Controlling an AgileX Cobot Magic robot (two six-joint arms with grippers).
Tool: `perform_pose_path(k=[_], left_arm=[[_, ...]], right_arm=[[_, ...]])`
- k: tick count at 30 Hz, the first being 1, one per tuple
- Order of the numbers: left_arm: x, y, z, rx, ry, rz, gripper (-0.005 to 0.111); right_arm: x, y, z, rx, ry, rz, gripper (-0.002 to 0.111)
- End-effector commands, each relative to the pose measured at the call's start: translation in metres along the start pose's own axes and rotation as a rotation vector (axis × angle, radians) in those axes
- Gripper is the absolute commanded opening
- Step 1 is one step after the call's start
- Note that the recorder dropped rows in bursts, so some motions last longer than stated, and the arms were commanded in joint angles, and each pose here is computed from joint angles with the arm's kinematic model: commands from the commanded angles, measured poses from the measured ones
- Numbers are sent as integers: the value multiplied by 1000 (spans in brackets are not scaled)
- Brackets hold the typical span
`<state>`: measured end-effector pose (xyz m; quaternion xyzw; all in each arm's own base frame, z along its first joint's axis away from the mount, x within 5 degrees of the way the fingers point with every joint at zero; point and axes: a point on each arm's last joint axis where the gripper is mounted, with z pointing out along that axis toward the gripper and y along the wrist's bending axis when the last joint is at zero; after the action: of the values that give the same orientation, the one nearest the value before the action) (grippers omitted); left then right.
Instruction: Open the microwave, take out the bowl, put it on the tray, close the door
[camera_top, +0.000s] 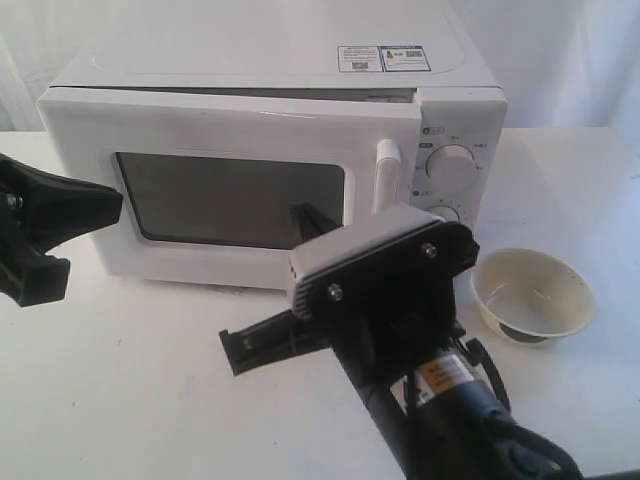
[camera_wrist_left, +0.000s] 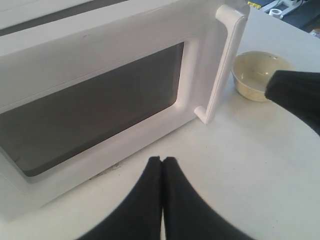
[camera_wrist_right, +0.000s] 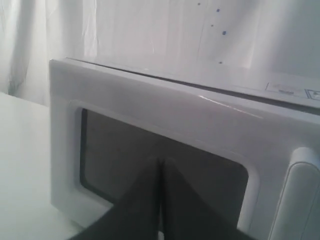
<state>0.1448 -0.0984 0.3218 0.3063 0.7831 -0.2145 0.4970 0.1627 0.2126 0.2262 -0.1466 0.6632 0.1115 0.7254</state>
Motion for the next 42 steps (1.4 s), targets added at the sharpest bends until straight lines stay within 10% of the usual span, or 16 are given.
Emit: perform_pose_path(k=[1,42], left_arm=[[1,-3,-2,22,-1,-23,0],[13,0,4,-11,6,-52,0]], right_arm=[[-3,-6,19,72,-26,25,0],[37,-49,118,332,-21,39,0]])
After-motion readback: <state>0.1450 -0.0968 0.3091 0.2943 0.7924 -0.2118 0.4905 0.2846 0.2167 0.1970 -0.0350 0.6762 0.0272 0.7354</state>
